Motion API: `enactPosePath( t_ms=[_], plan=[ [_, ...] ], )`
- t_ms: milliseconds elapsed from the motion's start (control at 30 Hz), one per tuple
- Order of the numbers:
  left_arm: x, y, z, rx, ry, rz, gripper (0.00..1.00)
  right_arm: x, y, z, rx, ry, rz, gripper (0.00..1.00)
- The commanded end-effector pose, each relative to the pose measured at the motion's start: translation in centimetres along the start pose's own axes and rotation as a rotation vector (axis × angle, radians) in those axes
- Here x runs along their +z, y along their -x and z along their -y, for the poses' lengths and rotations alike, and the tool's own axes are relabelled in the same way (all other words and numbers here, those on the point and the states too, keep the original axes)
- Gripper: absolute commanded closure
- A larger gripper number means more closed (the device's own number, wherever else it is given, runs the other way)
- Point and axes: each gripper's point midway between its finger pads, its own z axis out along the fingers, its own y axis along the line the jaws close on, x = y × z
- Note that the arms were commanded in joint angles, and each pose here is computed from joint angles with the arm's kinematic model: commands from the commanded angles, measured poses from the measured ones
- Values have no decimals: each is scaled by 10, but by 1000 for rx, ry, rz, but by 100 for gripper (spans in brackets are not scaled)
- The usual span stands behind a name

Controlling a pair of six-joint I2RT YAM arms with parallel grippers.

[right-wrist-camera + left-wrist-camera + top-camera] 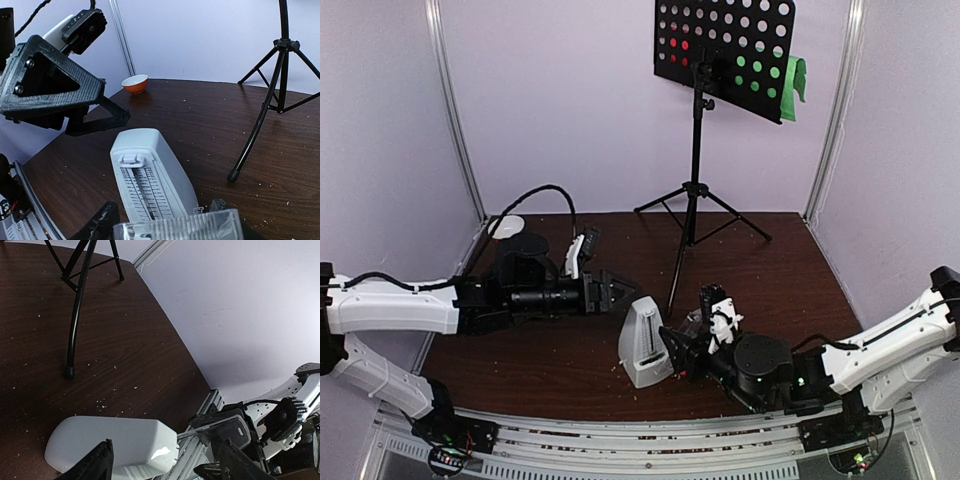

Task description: Pack up the instrument practice props

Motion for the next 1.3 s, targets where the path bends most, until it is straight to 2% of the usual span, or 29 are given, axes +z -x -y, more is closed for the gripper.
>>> enactPosePath(
  t_ms=[0,167,433,900,1267],
  plan=[
    [4,17,8,24,-60,37,27,9,9,-8,-15,-46,65,54],
    [10,14,5,16,-76,21,37,15,3,-16,-80,-75,71,54],
    [8,12,1,26,-66,18,46,27,-7,-27,-120,-82,70,54],
    [9,8,-4,29,-57,17,49,35,-25,-18,-175,-154,74,54],
    [4,8,-5,34,-43,15,49,39,-21,-21,-205,-172,95,53]
  ],
)
